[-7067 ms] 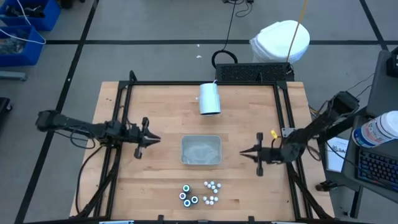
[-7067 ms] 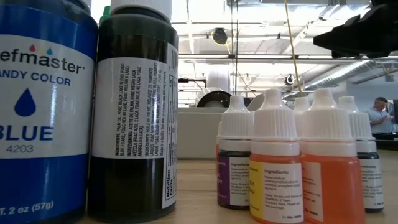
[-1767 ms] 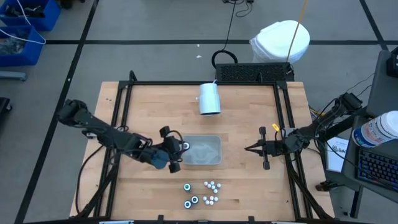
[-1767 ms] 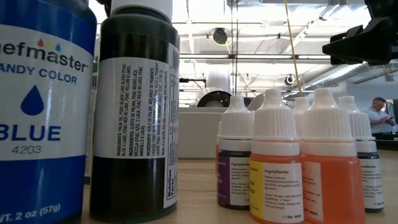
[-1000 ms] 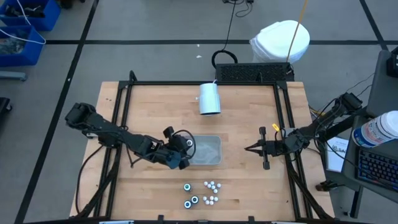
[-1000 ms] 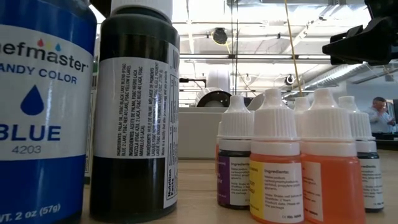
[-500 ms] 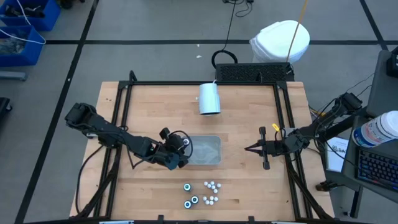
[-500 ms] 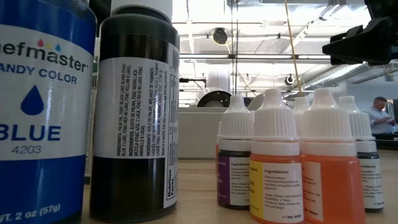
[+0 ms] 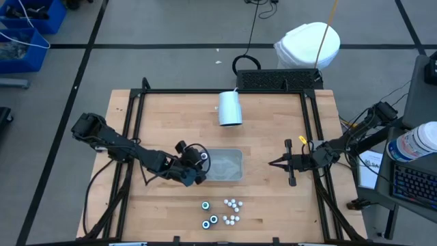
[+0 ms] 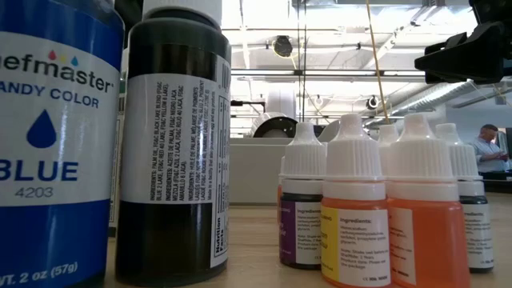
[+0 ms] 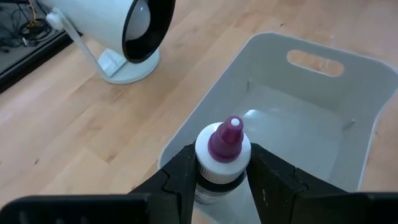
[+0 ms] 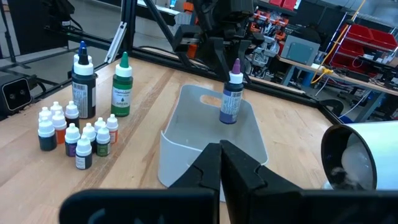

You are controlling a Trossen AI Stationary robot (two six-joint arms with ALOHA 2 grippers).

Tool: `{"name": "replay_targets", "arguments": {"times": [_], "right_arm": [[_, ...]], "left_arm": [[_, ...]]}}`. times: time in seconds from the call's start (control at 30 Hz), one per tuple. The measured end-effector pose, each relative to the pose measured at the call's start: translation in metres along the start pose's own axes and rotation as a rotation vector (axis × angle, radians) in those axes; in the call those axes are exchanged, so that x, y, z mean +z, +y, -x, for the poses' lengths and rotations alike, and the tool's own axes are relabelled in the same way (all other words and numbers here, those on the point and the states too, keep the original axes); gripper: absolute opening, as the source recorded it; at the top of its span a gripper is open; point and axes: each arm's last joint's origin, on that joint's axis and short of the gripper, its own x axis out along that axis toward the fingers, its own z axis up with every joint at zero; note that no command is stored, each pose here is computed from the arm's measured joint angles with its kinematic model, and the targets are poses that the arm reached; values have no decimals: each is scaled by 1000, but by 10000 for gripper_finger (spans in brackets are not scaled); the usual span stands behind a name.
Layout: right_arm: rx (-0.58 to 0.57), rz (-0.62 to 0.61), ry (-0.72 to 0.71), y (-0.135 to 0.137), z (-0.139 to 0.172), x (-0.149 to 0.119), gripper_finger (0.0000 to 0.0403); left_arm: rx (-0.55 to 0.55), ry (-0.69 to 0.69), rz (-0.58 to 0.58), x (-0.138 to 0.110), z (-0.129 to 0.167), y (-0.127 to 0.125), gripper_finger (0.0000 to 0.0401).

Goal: Pick & Place food coloring
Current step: Put the large purple food coloring bottle into the gray bin

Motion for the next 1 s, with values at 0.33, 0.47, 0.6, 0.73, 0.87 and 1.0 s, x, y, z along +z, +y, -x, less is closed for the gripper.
{"name": "replay_targets", "arguments": {"times": [0.33, 0.47, 0.6, 0.73, 0.87, 1.0], "right_arm": [[0, 0, 0, 0, 0, 0, 0], [0, 0, 0, 0, 0, 0, 0], [0, 1, 2, 0, 0, 0, 0], [0, 2, 4, 0, 0, -1, 0], [0, 1, 6, 0, 0, -1, 0], [0, 0, 6, 0, 0, -1, 0]], "left_arm": [[-2, 19, -26, -6, -9, -4, 129], [15, 33, -28, -12, -20, -6, 129], [8, 41, -19, -13, -27, -7, 129], [13, 51, -6, -14, -32, -6, 129], [21, 56, 7, -15, -31, -5, 129], [33, 58, 15, -15, -31, -4, 129]]}}
